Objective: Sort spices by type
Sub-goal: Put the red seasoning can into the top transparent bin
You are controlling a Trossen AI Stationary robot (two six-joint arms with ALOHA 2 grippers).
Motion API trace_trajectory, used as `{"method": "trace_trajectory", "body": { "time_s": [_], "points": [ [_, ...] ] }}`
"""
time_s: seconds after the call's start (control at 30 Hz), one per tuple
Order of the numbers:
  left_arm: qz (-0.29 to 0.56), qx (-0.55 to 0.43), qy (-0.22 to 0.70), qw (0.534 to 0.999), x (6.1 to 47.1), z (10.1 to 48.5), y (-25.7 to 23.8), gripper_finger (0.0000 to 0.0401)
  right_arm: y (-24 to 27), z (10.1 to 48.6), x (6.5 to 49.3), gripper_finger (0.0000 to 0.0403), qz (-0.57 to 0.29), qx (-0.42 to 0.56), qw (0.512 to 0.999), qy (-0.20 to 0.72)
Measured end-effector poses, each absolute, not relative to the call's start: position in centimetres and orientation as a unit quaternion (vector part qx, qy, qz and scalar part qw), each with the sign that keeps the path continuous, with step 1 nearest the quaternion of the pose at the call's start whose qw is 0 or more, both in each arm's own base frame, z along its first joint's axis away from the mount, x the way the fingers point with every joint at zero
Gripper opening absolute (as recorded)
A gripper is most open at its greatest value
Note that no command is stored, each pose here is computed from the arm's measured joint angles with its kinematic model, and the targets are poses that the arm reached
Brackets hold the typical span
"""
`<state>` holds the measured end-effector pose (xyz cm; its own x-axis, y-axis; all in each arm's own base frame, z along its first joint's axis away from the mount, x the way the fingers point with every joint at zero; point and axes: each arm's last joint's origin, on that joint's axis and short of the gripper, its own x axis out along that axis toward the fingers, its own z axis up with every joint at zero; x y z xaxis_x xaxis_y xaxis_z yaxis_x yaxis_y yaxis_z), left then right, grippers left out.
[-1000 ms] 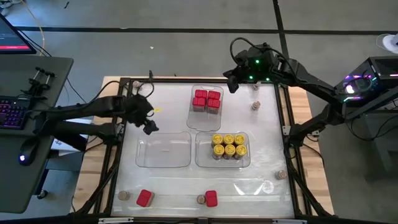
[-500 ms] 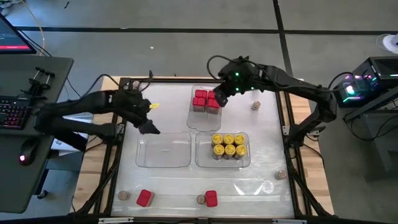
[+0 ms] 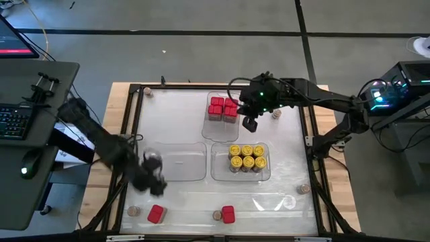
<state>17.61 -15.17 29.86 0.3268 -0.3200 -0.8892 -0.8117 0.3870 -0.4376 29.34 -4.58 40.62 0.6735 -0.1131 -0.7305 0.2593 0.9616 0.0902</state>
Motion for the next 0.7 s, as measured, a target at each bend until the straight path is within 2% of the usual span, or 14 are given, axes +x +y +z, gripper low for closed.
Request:
{"method": "trace_trajectory", "body": {
  "time_s": [0.1,0.23,0.57,0.7],
  "points": [
    [0.201,-0.526,0.553,0.615,17.8,28.7,-19.2,0.0306,-4.1,40.7,29.4,0.0000,-0.092,0.085,0.912,0.390],
    [0.242,-0.480,0.584,0.609,17.8,26.9,-22.4,0.0306,-3.7,40.7,29.5,0.0000,-0.090,0.089,0.912,0.389],
    [0.304,-0.447,0.596,0.594,19.3,22.5,-24.6,0.0306,-3.6,40.7,29.5,0.0000,-0.103,0.121,0.909,0.385],
    [0.296,-0.457,0.598,0.588,19.8,21.7,-25.3,0.0306,-3.6,40.7,29.5,0.0000,-0.106,0.127,0.909,0.384]
  ]
}}
